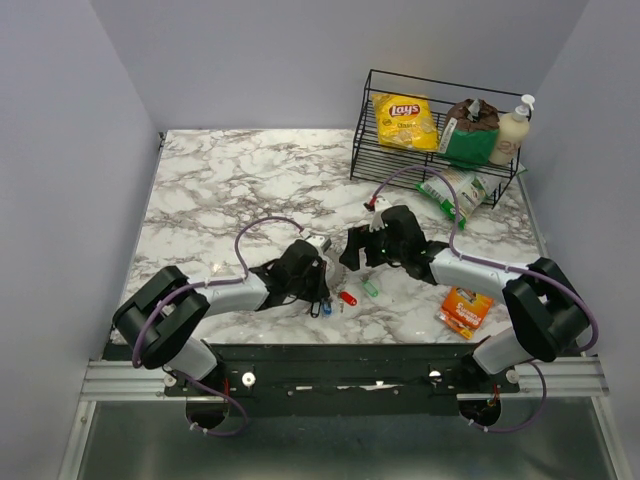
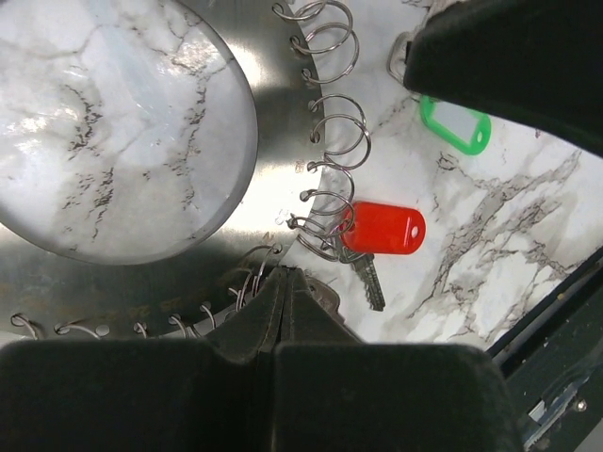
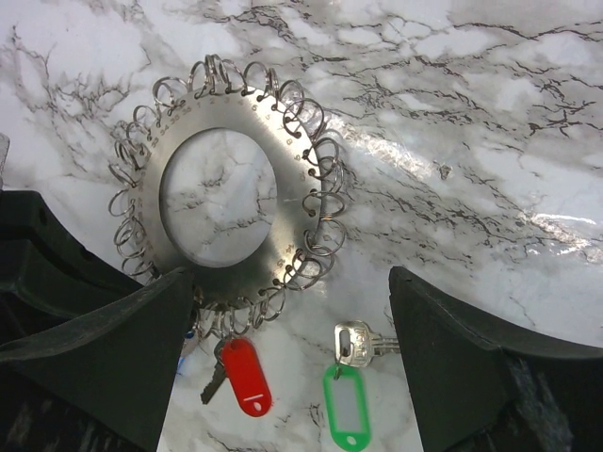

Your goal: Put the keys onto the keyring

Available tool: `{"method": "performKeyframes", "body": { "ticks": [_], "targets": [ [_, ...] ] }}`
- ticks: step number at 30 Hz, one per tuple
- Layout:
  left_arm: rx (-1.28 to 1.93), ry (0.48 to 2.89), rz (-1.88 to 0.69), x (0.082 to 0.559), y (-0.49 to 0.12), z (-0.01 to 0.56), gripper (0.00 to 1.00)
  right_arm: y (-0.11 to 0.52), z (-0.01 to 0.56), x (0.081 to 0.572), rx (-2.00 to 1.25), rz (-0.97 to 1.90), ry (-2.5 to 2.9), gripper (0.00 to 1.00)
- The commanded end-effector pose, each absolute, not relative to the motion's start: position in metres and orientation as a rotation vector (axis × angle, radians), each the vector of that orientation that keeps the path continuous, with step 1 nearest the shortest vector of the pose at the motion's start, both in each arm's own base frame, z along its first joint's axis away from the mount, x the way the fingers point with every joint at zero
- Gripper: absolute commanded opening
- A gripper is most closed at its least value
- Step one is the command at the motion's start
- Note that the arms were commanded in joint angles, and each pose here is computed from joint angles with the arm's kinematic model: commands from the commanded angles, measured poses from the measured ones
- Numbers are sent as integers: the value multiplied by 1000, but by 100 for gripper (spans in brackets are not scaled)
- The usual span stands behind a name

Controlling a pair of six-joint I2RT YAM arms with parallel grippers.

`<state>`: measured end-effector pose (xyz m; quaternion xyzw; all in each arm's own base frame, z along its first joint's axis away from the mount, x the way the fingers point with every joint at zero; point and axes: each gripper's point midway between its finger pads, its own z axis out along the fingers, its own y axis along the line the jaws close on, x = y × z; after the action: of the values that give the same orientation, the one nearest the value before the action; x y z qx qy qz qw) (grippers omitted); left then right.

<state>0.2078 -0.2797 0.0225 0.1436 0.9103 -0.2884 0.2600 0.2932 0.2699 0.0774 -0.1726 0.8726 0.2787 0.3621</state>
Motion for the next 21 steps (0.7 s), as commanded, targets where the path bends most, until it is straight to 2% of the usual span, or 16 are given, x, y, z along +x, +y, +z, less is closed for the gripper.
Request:
{"method": "performKeyframes", "body": {
  "ticks": [1,21],
  "targets": [
    [336,2551,-579,211,-251,4,0,273,95,297,-477,736,2201,92],
    [60,2611,-480,236,-192,-1,0,306,104,308,-670,834,2141,90]
  ]
}}
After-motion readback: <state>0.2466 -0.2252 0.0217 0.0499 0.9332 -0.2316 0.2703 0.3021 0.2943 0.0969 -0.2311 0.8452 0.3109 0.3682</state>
